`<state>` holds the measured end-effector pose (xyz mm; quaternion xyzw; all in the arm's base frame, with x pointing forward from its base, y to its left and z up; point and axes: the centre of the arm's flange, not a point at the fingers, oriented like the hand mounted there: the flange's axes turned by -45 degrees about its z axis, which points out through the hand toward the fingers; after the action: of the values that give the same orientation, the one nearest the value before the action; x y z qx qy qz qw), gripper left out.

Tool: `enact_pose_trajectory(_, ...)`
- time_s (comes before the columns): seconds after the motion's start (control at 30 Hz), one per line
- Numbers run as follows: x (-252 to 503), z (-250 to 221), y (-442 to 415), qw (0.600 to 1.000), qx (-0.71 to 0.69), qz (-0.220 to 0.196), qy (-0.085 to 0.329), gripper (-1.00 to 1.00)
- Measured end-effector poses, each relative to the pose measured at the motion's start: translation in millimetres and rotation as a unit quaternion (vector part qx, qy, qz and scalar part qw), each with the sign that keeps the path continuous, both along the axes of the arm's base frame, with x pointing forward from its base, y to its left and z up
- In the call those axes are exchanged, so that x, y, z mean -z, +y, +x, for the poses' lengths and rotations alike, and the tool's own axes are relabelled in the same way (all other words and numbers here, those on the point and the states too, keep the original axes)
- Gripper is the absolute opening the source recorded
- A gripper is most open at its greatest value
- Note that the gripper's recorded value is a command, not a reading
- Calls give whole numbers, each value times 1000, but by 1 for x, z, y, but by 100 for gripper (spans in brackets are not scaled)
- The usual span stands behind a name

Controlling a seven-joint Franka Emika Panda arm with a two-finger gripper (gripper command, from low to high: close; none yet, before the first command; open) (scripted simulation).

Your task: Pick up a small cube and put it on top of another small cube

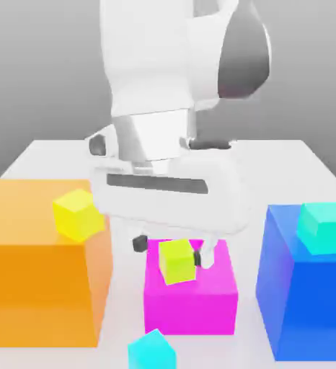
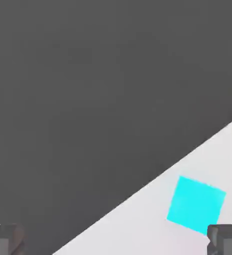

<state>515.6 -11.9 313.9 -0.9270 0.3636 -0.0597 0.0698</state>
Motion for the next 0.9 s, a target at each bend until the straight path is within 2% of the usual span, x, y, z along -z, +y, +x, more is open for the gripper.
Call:
enact_pose_trajectory(0.2,101,-14,-11,992,94,-28,75,0)
enact_pose_trajectory(0.33,158,-16,-13,990,107,-36,84,0)
enact_pose_trajectory(0.37,171,-17,-13,990,107,-35,85,-100)
enact_pose_trajectory(0.6,174,-17,-13,990,108,-35,84,-100)
enact_pose_trajectory(0.73,127,-17,-13,990,108,-35,84,-100)
enact_pose_trajectory(0.83,88,9,26,998,35,-27,45,-100)
enact_pose_trajectory(0.9,64,16,57,998,-39,-17,37,-100)
